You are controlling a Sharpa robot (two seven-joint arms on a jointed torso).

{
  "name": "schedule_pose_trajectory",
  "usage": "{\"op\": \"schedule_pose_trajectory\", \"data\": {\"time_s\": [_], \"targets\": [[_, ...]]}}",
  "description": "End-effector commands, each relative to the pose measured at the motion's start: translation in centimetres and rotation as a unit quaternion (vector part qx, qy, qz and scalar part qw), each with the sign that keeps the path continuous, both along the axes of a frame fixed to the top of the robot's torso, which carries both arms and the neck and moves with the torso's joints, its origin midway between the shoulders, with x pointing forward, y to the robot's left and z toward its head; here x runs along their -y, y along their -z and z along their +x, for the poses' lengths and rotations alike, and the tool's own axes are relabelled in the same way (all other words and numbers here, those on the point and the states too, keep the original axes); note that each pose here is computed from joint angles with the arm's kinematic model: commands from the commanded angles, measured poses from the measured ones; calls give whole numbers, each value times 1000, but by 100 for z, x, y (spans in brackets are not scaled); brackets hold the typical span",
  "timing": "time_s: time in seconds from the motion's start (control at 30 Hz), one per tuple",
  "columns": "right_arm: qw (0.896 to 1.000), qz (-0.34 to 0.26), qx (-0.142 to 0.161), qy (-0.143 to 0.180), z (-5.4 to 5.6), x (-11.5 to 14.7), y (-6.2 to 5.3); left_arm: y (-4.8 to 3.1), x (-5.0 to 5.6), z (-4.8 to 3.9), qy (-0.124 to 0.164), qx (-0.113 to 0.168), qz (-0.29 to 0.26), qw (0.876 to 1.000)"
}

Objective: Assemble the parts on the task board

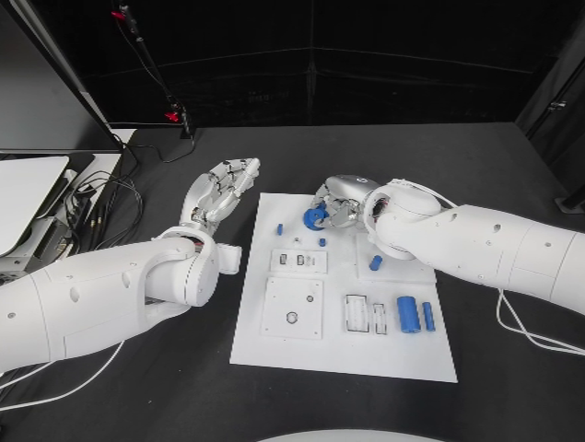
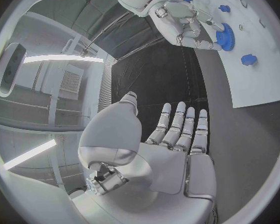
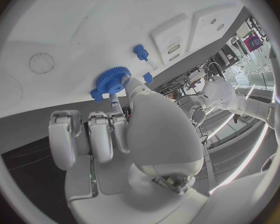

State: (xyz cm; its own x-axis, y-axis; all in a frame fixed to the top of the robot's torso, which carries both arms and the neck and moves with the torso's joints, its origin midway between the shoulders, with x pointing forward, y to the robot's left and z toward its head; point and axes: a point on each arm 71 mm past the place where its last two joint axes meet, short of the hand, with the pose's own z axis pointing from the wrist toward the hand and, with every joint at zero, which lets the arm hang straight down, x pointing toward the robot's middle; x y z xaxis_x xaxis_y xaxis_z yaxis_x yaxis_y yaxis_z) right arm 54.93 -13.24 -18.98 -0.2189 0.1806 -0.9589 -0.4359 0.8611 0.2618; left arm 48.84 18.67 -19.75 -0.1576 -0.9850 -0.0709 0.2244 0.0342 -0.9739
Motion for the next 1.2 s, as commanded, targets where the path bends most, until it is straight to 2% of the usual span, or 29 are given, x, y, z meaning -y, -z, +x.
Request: {"op": "schedule_pose_trajectory", "data": {"time_s": [0.03, 0.2, 0.3, 0.4, 0.53, 0.6, 0.73, 0.87, 0.97, 1.07, 1.2], "targets": [[1000, -20, -21, 4, 0, 2, 33, -196, 12, -70, 13, 137, -21, 990], [999, -27, -30, 4, -1, 8, 51, -195, 11, -69, 13, 136, -21, 990], [999, -23, -26, 0, -4, 5, 43, -195, 10, -69, 13, 136, -21, 990], [1000, -6, -8, -8, -10, -3, 9, -194, 10, -68, 14, 135, -21, 991], [998, 51, 38, -26, -40, 3, -93, -193, 13, -66, 15, 135, -22, 991], [992, 109, 63, -34, -83, 44, -176, -193, 10, -66, 15, 134, -22, 991], [977, 197, 78, -36, -171, 167, -287, -192, 4, -66, 15, 134, -22, 991], [957, 278, 73, -26, -274, 377, -403, -190, 2, -64, 15, 134, -22, 991], [950, 303, 68, -13, -337, 570, -460, -189, 5, -62, 15, 134, -22, 991], [952, 301, 61, 2, -382, 792, -476, -188, 9, -59, 15, 133, -22, 991], [965, 253, 66, 15, -439, 1160, -468, -186, 12, -54, 16, 134, -22, 991]]}}
